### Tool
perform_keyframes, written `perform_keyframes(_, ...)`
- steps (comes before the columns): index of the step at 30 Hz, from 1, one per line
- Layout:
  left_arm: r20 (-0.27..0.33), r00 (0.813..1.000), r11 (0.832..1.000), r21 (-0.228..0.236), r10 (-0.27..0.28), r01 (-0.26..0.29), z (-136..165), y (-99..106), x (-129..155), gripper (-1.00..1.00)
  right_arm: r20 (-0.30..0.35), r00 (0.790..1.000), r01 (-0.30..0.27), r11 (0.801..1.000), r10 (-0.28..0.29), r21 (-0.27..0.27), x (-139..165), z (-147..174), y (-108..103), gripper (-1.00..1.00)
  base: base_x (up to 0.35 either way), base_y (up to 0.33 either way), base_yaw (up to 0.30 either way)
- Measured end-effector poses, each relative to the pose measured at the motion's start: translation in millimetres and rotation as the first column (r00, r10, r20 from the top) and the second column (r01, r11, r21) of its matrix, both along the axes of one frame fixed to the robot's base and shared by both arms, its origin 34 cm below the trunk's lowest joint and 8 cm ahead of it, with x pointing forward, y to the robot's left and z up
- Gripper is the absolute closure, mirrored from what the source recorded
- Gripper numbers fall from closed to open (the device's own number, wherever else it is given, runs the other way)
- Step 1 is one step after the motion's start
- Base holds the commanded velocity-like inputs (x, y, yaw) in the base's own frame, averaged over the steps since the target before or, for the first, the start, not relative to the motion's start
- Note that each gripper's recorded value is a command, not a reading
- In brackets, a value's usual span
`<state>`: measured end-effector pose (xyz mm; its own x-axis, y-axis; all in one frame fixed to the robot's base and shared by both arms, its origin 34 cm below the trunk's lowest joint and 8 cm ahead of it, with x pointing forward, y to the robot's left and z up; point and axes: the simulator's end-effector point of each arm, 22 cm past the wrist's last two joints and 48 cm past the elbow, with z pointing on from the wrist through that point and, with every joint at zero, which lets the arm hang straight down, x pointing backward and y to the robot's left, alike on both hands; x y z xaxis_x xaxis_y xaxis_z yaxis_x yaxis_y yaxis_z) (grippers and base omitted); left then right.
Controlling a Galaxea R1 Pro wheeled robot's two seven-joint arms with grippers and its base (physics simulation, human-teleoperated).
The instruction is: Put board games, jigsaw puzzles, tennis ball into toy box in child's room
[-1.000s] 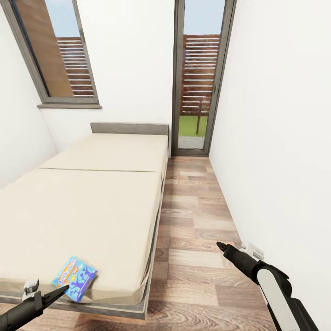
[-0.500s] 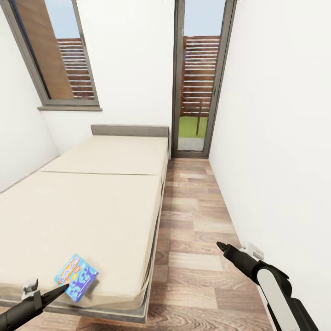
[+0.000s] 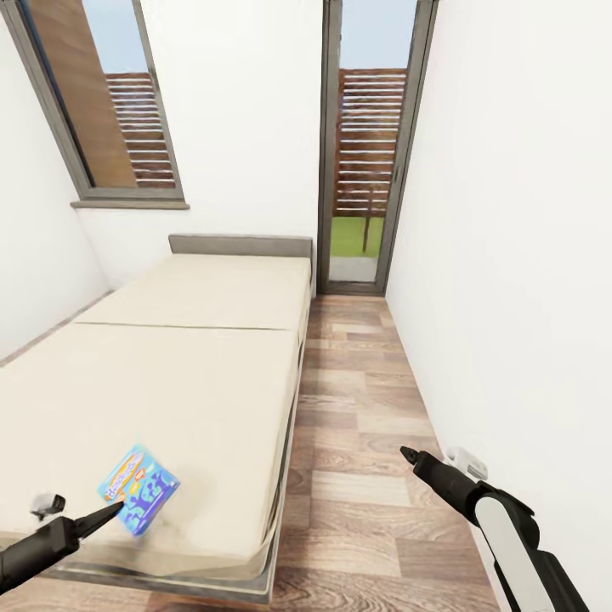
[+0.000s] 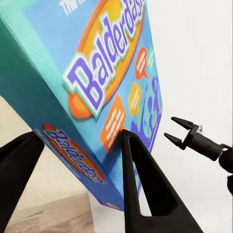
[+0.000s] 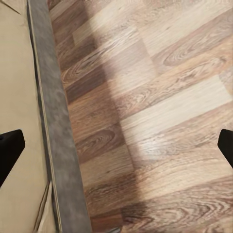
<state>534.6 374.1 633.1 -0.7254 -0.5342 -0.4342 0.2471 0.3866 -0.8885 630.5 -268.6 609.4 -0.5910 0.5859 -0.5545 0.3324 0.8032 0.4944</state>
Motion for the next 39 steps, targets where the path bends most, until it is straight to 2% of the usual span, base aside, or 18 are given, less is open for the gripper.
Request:
perform_keyframes(3,-0.005,1.000,1.000,-0.010,-0.013,0.013,24.1,-0.6,10.3,1.00,0.001,1.000,0.000,1.000,0.000,0.000,1.3,6.7,0.0,-1.00,0.000,0.000,0.000)
perform_keyframes(6,0.019,0.999,1.000,-0.001,-0.027,0.027,46.9,-0.9,19.8,1.00,0.002,1.000,0.000,1.000,0.000,0.000,1.7,9.0,0.0,-1.00,0.000,0.000,0.000)
perform_keyframes(12,0.010,0.999,0.999,-0.018,-0.038,0.038,76.9,-1.3,29.5,1.00,0.001,1.000,-0.009,1.000,0.009,0.008,2.0,13.5,3.9,-1.00,0.000,0.000,0.000)
perform_keyframes(17,-0.035,0.999,1.000,-0.007,-0.025,0.025,100.8,19.8,32.8,1.00,0.004,1.000,-0.012,1.000,0.012,0.015,4.1,25.3,7.5,-1.00,0.000,0.000,0.000)
perform_keyframes(22,-0.046,0.999,1.000,-0.022,-0.015,0.014,128.0,28.3,44.1,1.00,0.008,1.000,-0.016,1.000,0.016,0.019,6.2,35.6,12.1,-1.00,0.000,0.000,0.000)
perform_keyframes(26,-0.045,0.999,1.000,-0.024,-0.016,0.015,141.0,29.0,48.9,1.00,0.007,1.000,-0.015,1.000,0.015,0.011,7.2,42.5,13.0,-1.00,0.000,0.000,0.000)
perform_keyframes(33,-0.047,0.999,1.000,-0.001,-0.011,0.011,159.0,38.5,50.7,1.00,0.006,1.000,-0.017,1.000,0.017,0.018,8.9,55.7,14.5,-1.00,0.000,0.000,0.000)
perform_keyframes(39,-0.034,0.999,1.000,0.011,-0.017,0.018,175.5,38.3,53.3,1.00,0.009,1.000,-0.019,1.000,0.019,0.020,11.0,69.0,15.4,-1.00,-0.084,0.000,0.000)
